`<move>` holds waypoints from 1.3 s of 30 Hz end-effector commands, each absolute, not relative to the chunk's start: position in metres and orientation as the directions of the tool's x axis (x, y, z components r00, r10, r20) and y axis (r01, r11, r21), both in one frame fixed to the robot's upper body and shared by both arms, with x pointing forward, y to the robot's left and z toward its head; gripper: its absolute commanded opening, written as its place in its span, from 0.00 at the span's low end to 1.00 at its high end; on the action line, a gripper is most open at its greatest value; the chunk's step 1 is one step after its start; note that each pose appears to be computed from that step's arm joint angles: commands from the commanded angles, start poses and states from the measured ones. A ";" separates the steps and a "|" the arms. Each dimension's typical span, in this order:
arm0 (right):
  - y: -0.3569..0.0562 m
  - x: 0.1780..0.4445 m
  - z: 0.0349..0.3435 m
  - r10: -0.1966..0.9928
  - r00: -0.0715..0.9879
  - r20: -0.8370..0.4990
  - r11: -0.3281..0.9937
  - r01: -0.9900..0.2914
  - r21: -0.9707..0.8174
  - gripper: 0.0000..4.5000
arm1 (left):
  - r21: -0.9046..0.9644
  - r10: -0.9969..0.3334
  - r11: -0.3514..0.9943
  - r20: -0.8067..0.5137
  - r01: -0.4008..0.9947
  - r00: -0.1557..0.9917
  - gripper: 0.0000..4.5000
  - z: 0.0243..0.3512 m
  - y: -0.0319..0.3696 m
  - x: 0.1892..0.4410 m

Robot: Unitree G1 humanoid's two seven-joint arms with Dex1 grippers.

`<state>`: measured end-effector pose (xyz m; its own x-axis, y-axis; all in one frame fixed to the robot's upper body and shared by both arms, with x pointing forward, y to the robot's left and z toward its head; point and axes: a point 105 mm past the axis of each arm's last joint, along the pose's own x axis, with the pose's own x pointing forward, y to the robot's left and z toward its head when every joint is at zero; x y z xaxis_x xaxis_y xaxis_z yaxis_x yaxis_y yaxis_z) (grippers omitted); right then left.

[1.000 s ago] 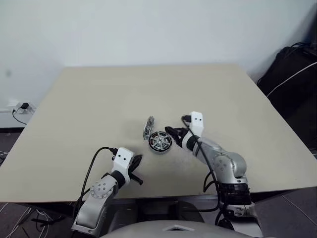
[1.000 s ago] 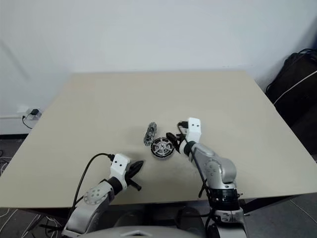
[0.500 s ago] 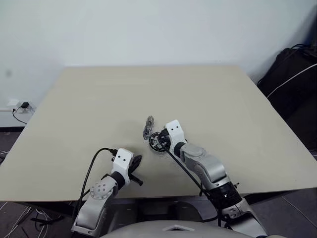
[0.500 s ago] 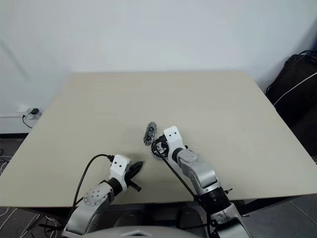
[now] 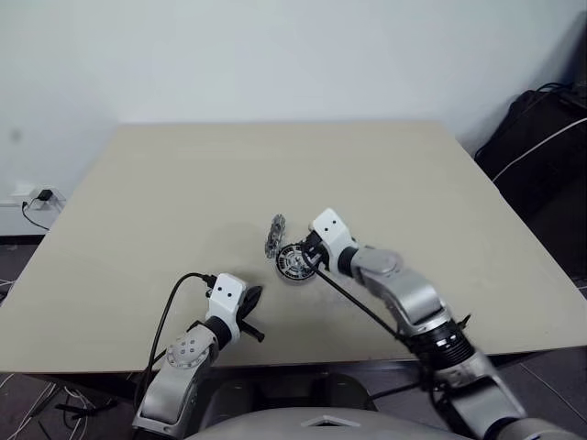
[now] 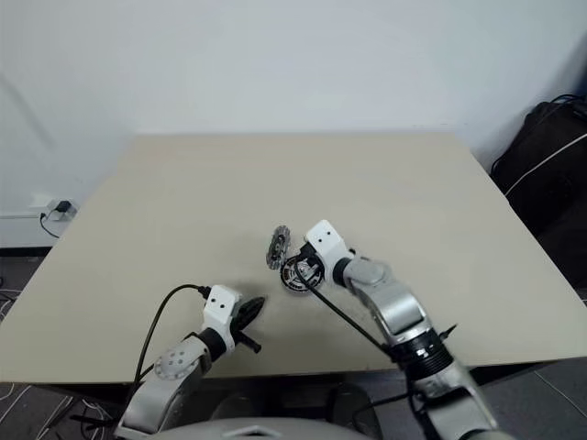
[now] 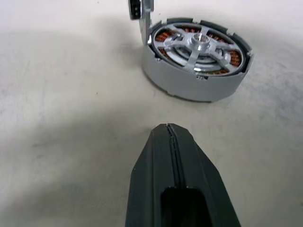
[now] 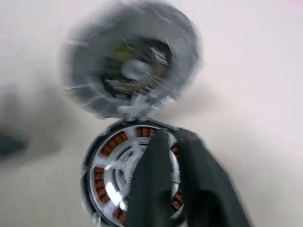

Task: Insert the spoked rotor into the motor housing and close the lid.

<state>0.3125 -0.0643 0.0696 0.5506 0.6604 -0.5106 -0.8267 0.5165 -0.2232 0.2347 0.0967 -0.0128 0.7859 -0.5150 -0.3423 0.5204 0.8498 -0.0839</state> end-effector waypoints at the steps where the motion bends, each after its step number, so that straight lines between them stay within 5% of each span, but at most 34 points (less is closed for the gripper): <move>1: -0.058 0.301 0.073 0.661 0.438 -0.609 0.274 -0.897 -0.348 0.36 | -0.077 -0.524 0.846 -0.303 0.528 0.796 0.00 -0.006 0.092 0.240; 3: -0.063 0.299 0.067 0.610 0.404 -0.681 0.148 -0.903 -0.403 0.50 | -0.079 -0.523 0.847 -0.301 0.526 0.798 0.00 -0.006 0.092 0.240; 10: -0.062 0.294 0.058 0.539 0.281 -0.794 -0.125 -0.906 -0.405 0.50 | -0.086 -0.502 0.862 -0.292 0.500 0.814 0.00 -0.009 0.094 0.240; 30: -0.077 0.302 0.026 0.446 0.236 -0.863 -0.157 -0.929 -0.335 0.50 | -0.095 -0.464 0.885 -0.274 0.456 0.842 0.00 -0.011 0.096 0.240; 39: -0.080 0.308 0.019 0.444 0.288 -0.848 -0.111 -0.922 -0.371 0.00 | -0.098 -0.465 0.884 -0.274 0.456 0.842 0.00 -0.012 0.096 0.240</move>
